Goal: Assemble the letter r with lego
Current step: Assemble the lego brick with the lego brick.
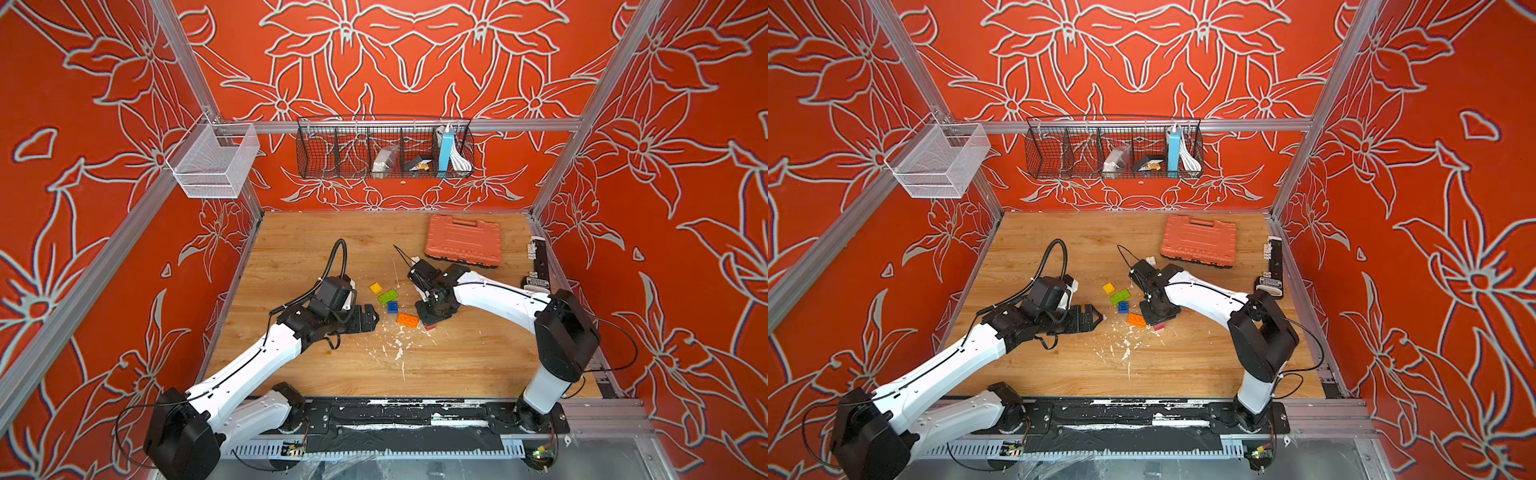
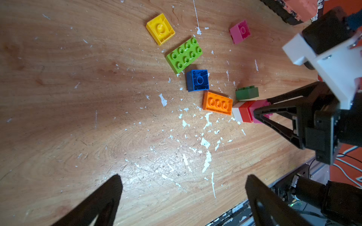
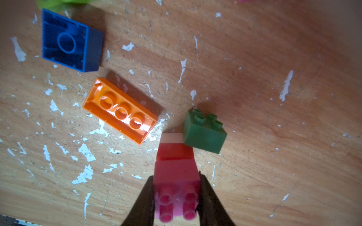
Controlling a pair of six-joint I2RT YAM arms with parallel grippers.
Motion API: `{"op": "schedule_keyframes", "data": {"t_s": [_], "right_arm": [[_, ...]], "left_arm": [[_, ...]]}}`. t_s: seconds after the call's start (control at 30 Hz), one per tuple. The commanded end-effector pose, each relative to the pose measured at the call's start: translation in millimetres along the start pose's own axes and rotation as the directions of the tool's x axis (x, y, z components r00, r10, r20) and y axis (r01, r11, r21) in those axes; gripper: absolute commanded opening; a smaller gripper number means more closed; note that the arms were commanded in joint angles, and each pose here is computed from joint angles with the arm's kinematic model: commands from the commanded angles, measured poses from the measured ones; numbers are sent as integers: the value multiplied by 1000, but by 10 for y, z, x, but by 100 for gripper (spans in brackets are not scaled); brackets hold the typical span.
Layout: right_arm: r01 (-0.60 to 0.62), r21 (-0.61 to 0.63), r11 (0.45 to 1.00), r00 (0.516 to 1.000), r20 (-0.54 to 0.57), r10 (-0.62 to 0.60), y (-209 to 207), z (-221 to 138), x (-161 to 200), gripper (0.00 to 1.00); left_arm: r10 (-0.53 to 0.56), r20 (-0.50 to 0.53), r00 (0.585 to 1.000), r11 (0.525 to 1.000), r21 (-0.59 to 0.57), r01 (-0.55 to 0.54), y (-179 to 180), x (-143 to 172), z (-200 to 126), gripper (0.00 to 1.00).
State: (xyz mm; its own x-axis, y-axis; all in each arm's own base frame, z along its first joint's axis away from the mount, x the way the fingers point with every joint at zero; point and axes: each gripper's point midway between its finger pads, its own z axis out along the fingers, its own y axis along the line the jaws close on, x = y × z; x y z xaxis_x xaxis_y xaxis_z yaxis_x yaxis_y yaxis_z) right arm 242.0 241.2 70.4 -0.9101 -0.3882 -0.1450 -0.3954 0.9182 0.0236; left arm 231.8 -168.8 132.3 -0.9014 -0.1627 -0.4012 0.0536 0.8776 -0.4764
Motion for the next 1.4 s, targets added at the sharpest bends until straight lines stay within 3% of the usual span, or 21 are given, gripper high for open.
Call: {"op": "schedule_keyframes", "data": {"t_s": [0.0, 0.6, 0.83, 0.97, 1.2, 1.37], "right_arm": [[-13, 13, 1000, 999, -37, 13, 8, 63, 55, 0], [52, 169, 984, 985, -173, -22, -30, 364, 404, 0], [17, 102, 995, 963, -268, 11, 54, 650, 733, 0], [15, 136, 991, 957, -290, 25, -28, 705, 842, 0], [59, 201, 978, 991, -128, -34, -144, 219, 485, 0], [109, 68, 992, 993, 46, -112, 90, -106, 157, 0]], "left_arm": [[-2, -4, 1000, 1000, 3, 2, 2, 21, 23, 99], [-12, 14, 1000, 1000, -5, 12, 32, 22, -7, 99], [-34, 27, 999, 999, -10, 34, 66, 31, -10, 99], [-48, 16, 999, 999, -20, 48, 95, 66, -3, 99], [-42, 30, 999, 999, -24, 43, 96, 59, -98, 99], [-34, 18, 999, 999, -14, 34, 72, 71, -98, 99]]}}
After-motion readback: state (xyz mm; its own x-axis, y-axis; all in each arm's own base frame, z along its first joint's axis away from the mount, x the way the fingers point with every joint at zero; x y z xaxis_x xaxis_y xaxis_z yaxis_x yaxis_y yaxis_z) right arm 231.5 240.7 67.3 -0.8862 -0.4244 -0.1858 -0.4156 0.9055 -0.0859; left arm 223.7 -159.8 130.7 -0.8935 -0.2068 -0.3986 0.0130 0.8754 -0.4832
